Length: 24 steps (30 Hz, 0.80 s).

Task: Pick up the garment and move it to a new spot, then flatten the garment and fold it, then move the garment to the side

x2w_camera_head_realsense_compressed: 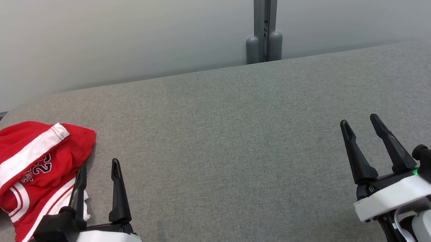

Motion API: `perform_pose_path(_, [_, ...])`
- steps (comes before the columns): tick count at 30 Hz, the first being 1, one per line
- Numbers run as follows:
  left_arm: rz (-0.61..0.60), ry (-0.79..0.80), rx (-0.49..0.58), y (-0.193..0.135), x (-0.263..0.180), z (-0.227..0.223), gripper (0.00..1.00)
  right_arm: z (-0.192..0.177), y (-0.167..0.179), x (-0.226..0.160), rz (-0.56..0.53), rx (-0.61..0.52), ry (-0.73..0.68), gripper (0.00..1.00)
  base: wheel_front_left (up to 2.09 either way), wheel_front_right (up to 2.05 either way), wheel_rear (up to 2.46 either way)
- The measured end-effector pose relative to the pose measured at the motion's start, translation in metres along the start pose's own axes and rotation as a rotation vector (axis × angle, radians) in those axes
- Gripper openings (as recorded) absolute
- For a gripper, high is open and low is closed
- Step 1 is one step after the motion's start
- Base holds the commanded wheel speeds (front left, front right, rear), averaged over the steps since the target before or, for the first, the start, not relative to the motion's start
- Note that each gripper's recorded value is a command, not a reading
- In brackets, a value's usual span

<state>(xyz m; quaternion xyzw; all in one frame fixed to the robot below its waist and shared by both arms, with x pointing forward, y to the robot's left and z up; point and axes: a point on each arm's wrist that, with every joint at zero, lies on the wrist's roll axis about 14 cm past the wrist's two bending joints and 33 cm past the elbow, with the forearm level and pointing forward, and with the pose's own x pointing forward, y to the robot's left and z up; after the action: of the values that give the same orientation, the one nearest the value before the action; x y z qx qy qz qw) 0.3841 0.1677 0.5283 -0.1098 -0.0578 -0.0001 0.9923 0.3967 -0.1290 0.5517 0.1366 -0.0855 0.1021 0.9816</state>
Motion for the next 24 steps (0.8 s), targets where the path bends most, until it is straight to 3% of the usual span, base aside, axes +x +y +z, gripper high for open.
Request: perform_pose_path(24, [-0.034, -0.047, 0.174, -0.007, 0.0, 0.005, 1.0, 0.004, 0.015, 0.003, 0.068, -0.152, -0.03, 1.0, 0.0, 0.0, 0.0])
